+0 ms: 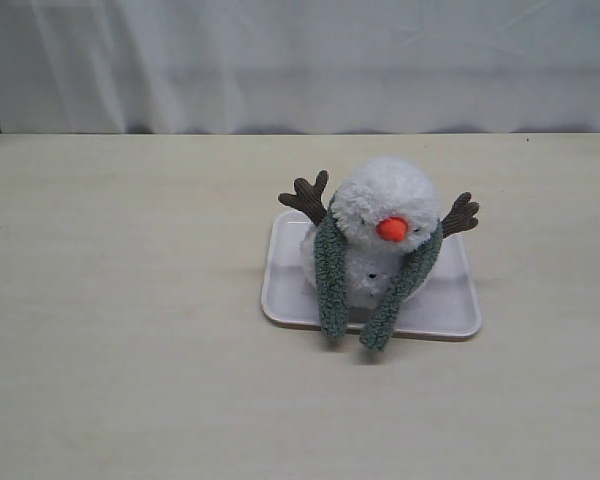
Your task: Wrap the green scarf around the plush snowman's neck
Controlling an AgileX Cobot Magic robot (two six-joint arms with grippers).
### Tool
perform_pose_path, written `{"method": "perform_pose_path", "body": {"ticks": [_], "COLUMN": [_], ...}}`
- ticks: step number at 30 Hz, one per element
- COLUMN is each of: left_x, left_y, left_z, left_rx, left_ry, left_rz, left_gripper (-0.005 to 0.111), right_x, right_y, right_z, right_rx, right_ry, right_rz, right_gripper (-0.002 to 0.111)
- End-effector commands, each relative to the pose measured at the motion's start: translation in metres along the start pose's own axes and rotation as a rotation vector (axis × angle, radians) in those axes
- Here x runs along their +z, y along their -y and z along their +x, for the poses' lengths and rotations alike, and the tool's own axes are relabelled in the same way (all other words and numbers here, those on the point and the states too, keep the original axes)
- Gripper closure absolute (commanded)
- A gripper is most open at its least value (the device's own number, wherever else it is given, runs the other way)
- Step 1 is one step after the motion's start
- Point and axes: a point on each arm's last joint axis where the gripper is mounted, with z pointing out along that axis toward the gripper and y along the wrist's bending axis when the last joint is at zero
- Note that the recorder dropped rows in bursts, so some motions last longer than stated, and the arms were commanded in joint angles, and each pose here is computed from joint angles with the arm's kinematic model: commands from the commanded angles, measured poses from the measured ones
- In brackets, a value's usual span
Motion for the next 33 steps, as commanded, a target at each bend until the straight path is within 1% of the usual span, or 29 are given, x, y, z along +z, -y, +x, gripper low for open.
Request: {"method": "perform_pose_path", "body": {"ticks": [1, 4, 15, 21, 33], "left_x": [0.0002, 0.0002, 0.0002, 0.0002, 0.0002], "left_y": [0.0, 0.0, 0.0, 0.0, 0.0], "left_z": [-0.0001, -0.0001, 0.0, 0.0, 0.0], "left_rx": [0.001, 0.001, 0.001, 0.001, 0.001], "left_ry": [0.011, 0.011, 0.009, 0.009, 0.009], "left_rz": [0.001, 0.001, 0.001, 0.001, 0.001], "left_gripper": [0.107, 0.107, 0.107, 0.107, 0.107], "right_x": [-0.0033, -0.0046, -0.0049, -0.0073, -0.0073], "right_y": [0.0154, 0.0184, 0.019, 0.023, 0.0229], "right_z": [0.0183, 0.022, 0.0227, 0.0277, 0.0276], "right_rx": [-0.018, -0.018, -0.018, -0.017, -0.017], "right_ry": [-0.192, -0.235, -0.243, -0.302, -0.3], "right_rz": [0.163, 0.197, 0.204, 0.251, 0.25], "right_gripper": [0.062, 0.062, 0.062, 0.062, 0.062]}}
